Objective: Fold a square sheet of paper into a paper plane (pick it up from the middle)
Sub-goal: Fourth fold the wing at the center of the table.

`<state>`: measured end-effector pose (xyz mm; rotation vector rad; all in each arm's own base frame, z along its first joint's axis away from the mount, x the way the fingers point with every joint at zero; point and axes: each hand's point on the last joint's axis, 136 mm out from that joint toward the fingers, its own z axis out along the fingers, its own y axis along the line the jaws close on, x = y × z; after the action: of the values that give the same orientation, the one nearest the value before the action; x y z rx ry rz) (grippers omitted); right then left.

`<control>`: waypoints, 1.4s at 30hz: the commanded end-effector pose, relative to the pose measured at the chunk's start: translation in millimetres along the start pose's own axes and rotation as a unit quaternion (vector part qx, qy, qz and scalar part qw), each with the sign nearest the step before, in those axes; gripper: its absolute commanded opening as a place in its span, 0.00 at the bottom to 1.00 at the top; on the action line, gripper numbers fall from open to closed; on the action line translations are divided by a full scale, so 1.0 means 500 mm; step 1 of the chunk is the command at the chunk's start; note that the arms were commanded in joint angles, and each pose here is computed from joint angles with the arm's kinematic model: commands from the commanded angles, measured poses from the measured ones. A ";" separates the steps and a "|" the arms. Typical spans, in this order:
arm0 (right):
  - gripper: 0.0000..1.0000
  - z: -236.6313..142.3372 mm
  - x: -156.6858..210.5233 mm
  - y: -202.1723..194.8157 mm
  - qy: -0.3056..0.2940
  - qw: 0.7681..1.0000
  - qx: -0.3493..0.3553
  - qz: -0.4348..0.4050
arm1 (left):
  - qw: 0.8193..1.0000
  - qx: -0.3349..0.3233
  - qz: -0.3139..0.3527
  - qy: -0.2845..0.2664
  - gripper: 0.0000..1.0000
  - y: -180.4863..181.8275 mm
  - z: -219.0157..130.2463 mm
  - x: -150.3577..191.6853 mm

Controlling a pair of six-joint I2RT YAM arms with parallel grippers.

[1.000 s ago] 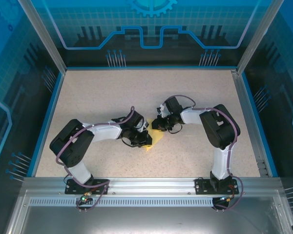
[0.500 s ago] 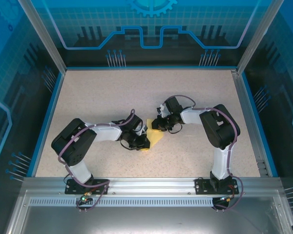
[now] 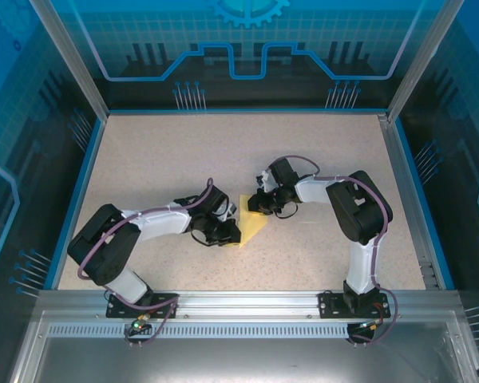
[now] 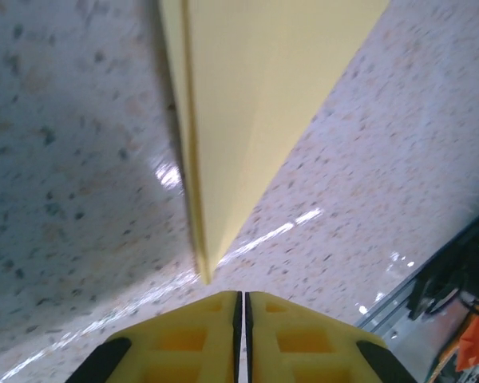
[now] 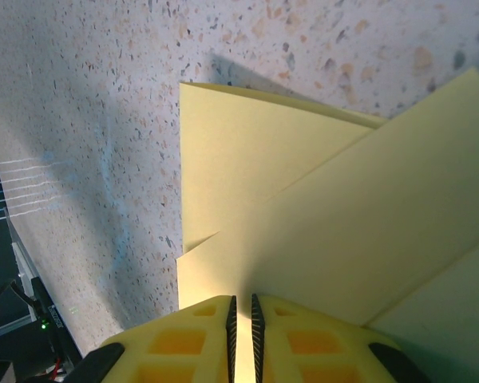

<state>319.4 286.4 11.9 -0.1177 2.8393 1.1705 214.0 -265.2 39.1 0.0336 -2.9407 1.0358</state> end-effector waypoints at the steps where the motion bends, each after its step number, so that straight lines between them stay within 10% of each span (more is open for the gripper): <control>1: 0.17 0.038 0.056 -0.097 0.035 0.995 0.085 0.030 | 0.998 0.027 -0.001 -0.048 0.12 -0.052 -0.015 -0.065; 13: 0.18 0.003 0.026 -0.021 0.005 0.999 0.053 -0.010 | 0.993 -0.092 -0.066 -0.023 0.00 0.076 0.063 -0.069; 34: 0.18 0.033 0.102 0.005 0.048 0.997 0.056 -0.033 | 0.995 -0.071 -0.054 -0.038 0.00 0.074 0.061 -0.064; 42: 0.19 -0.027 0.014 -0.023 -0.009 0.997 0.080 -0.007 | 0.994 -0.093 -0.055 -0.026 0.00 0.106 0.068 -0.045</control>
<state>289.1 287.6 14.6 -0.2113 2.8963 1.0167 257.0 -274.3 12.3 0.1804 -3.0300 0.9925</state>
